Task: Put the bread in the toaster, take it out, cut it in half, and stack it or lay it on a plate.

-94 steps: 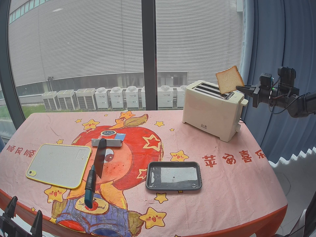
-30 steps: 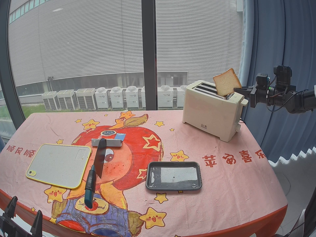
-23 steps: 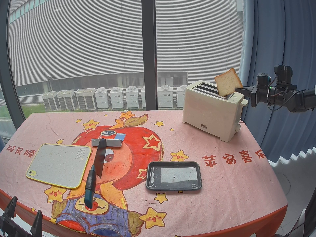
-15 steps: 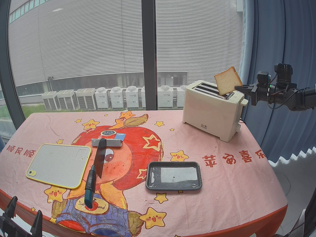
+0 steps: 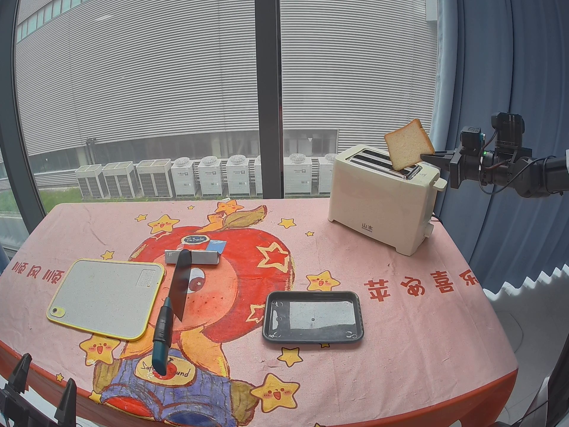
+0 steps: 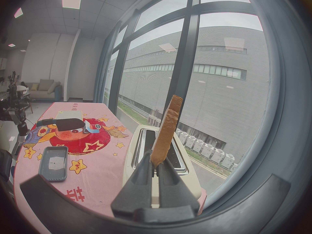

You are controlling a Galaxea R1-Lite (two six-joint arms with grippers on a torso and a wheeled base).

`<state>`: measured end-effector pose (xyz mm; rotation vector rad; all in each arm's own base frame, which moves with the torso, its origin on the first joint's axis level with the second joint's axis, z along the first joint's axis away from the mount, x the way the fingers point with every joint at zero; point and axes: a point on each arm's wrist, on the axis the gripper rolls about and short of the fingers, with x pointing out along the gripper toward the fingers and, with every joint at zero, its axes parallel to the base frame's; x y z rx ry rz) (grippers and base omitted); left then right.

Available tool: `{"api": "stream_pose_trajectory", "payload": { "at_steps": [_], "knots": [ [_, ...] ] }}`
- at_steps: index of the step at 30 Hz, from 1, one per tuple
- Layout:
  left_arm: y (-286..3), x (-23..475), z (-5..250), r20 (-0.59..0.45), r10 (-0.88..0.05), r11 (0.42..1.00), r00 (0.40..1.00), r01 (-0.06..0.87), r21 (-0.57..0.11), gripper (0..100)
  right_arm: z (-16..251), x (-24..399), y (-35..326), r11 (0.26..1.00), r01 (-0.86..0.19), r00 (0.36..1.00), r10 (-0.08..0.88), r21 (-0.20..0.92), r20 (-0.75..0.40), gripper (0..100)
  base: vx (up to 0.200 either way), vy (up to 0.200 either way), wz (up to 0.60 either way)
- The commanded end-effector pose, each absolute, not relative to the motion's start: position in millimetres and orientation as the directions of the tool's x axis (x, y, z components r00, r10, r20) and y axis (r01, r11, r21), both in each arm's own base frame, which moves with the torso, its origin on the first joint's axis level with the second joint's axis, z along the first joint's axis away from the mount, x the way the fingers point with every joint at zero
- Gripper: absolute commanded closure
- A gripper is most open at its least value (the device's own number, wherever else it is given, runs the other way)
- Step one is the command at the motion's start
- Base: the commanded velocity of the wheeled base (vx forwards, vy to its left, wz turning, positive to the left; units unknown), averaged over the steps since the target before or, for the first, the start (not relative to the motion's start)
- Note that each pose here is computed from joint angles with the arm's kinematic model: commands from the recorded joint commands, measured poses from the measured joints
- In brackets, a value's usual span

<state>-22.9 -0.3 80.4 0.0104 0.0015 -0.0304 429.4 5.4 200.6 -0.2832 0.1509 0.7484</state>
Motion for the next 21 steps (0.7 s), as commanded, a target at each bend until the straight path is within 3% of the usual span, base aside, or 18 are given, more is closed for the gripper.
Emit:
{"api": "stream_pose_trajectory", "payload": {
  "at_steps": [1, 21],
  "knots": [
    [-0.3, -22.8, 75.2, -0.003, -0.031, 0.999, 1.000, 0.031, 0.011, 0, 198.7, 430.3, 7.7, 0.693, -0.696, 0.717, 0.652, -0.188, -0.249, 100, 0.000, 0.000, 0.00],
    [-0.3, -22.8, 75.2, -0.003, -0.029, 1.000, 1.000, 0.029, 0.009, 0, 191.9, 436.3, 20.7, 0.680, -0.719, 0.688, 0.663, -0.148, -0.296, 100, 0.000, 0.000, 0.00]
  ]
}}
